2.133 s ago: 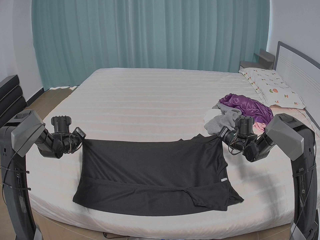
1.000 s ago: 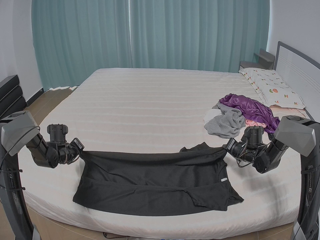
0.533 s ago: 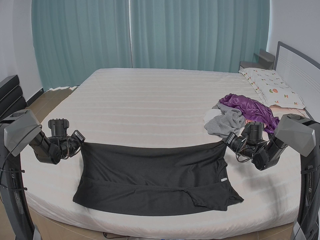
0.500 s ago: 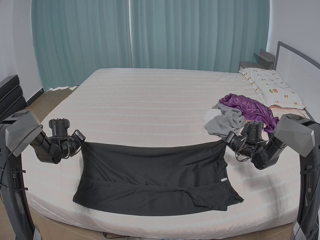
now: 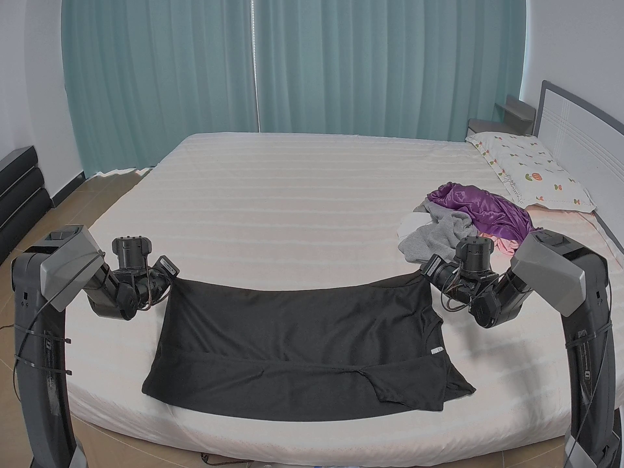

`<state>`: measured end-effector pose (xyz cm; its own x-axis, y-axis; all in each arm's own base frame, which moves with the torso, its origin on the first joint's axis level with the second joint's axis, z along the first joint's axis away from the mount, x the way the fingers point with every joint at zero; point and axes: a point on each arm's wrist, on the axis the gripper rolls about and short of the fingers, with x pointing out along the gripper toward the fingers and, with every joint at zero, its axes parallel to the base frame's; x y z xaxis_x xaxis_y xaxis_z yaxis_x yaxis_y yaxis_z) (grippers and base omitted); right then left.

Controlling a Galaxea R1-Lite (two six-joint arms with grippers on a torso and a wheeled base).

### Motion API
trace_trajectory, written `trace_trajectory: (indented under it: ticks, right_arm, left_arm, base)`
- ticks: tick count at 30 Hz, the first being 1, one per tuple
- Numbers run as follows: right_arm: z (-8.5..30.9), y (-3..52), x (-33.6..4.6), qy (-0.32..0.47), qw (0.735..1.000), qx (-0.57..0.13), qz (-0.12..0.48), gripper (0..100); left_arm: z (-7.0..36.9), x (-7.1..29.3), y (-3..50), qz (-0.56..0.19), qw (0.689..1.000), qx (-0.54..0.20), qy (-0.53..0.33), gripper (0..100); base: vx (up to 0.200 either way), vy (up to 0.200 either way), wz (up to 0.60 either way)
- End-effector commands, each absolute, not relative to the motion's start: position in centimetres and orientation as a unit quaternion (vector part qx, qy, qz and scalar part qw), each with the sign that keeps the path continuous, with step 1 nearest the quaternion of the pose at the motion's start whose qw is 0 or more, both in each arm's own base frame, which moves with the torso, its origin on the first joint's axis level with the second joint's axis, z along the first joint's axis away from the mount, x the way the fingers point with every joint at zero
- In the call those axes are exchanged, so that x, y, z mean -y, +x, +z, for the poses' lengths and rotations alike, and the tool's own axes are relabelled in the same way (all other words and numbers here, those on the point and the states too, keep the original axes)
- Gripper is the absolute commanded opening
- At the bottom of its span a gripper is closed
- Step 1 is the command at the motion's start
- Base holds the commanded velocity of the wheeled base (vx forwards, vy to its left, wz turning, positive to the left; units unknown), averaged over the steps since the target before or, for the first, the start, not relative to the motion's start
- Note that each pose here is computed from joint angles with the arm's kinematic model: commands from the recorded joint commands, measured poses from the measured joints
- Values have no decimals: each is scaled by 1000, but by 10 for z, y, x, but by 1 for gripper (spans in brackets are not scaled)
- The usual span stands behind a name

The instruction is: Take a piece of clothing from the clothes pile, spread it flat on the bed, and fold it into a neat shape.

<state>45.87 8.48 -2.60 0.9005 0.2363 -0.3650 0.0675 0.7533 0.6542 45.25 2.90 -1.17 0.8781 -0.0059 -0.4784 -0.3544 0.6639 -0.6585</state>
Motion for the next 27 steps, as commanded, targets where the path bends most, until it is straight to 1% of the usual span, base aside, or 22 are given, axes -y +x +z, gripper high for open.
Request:
trace_trajectory:
  ticks: [1,4,7,9,15,21,24,27]
  right_arm:
    - [-22,452,-84,349,909,-225,45,0]
    - [-17,445,-81,353,906,-229,47,0]
    - [-13,437,-79,358,903,-235,44,0]
    - [-8,426,-78,372,895,-243,44,0]
    - [1,397,-72,379,885,-262,62,0]
    - [-6,375,-67,378,881,-278,60,0]
    - [-20,355,-64,373,874,-306,57,0]
    - [-24,348,-63,371,874,-310,57,0]
  left_arm:
    - [-19,-29,449,104,880,-237,-398,0]
    - [-19,-28,443,106,878,-243,-398,0]
    - [-9,-29,436,105,878,-241,-399,0]
    - [2,-29,428,104,879,-237,-400,0]
    - [13,-33,405,95,880,-230,-404,0]
    - [13,-37,381,84,878,-231,-410,0]
    - [6,-35,361,81,874,-251,-407,0]
    - [3,-35,356,82,874,-253,-407,0]
  base:
    - [0,0,0]
    - [0,0,0]
    - [0,0,0]
    - [0,0,0]
    - [0,0,0]
    - [0,0,0]
    - [0,0,0]
    - [0,0,0]
